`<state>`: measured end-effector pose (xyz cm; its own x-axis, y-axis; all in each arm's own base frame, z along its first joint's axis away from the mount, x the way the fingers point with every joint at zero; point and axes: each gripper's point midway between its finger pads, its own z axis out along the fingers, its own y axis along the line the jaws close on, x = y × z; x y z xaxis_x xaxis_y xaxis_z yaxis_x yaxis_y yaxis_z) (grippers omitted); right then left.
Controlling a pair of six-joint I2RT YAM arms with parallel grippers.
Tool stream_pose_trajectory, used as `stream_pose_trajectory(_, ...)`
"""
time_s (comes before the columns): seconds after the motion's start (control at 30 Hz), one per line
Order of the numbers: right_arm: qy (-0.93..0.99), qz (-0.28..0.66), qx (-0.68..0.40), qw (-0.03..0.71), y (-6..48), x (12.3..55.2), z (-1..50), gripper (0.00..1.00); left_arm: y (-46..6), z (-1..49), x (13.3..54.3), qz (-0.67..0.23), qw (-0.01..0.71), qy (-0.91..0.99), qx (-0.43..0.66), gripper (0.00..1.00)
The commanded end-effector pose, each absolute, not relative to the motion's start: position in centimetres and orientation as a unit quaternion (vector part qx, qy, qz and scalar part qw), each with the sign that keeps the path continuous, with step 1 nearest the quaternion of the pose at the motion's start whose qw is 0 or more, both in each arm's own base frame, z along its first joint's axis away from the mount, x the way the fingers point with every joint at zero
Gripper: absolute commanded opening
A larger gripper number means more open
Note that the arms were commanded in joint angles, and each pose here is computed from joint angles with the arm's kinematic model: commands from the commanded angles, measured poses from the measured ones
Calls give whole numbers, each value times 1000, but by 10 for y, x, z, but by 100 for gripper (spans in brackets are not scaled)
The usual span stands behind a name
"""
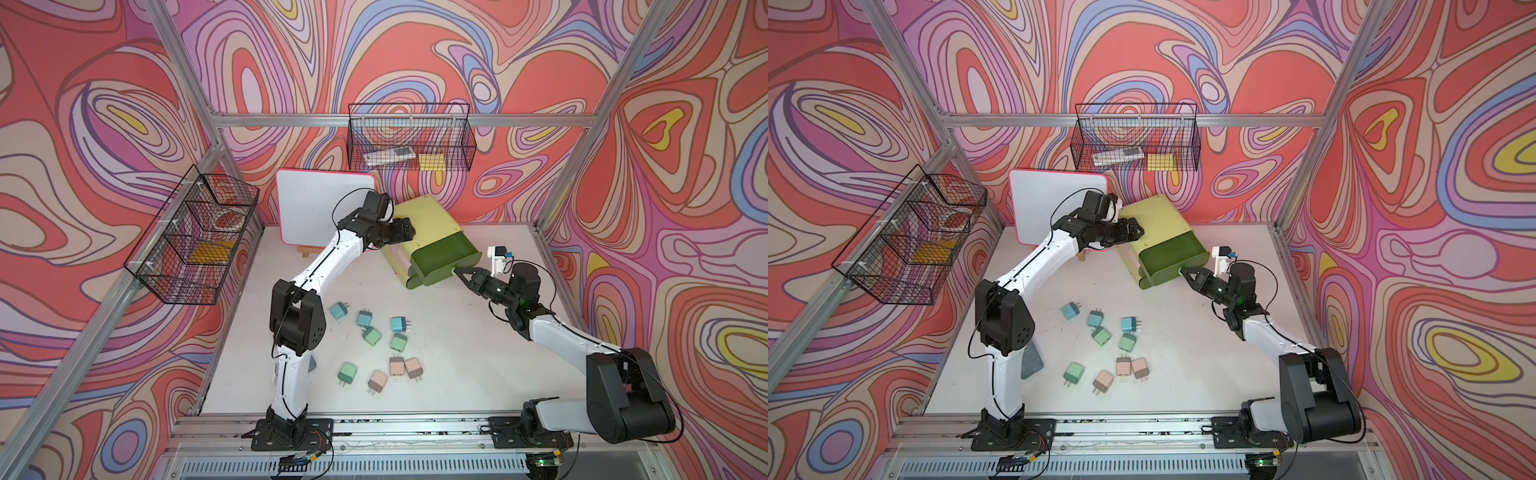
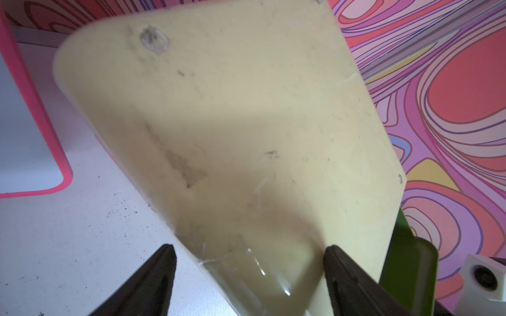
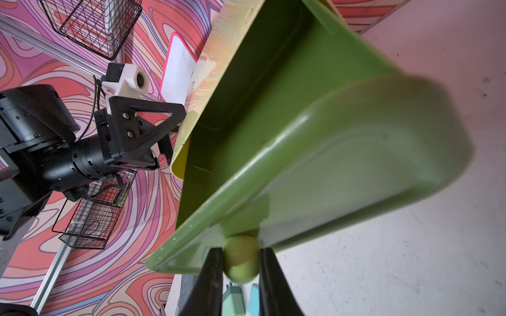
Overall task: Place the plugs into the drawer by color
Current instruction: Open the drawer in the storage box, then pick up the plug from the center of the board.
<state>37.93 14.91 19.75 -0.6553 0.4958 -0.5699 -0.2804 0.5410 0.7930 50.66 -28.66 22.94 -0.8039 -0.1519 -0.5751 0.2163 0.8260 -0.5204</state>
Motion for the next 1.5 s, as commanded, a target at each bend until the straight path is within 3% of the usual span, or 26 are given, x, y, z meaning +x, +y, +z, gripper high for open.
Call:
stream_pose_trajectory(0.0, 787, 465, 55, 401, 152, 373, 185, 19, -281, 221, 501, -277, 304, 911, 15, 84)
stream_pose_trajectory(0.2, 797, 452, 44, 398, 152, 371, 180, 26, -285, 219, 503, -282, 302, 910, 17, 84)
stream_pose_trajectory(0.43, 807, 417, 22, 417, 145, 367, 197, 54, -294, 232, 499, -296, 303, 906, 28, 84)
stream_pose_trajectory(0.53, 815, 387, 10, 431, 139, 363, 203, 59, -300, 235, 498, -299, 308, 902, 34, 84)
stream_pose_trajectory(0.83, 830, 366, 5, 421, 135, 341, 194, 62, -330, 229, 514, -315, 298, 900, 45, 84)
stream_pose_trajectory(0.97, 845, 343, -33, 409, 157, 321, 188, 63, -326, 241, 510, -312, 305, 899, 47, 85)
stream_pose_trajectory(1.27, 889, 169, -234, 355, 257, 266, 132, 58, -287, 277, 464, -276, 324, 903, 55, 88)
stream_pose_trajectory(1.47, 887, 67, -327, 318, 282, 278, 110, 53, -258, 284, 444, -250, 335, 907, 57, 88)
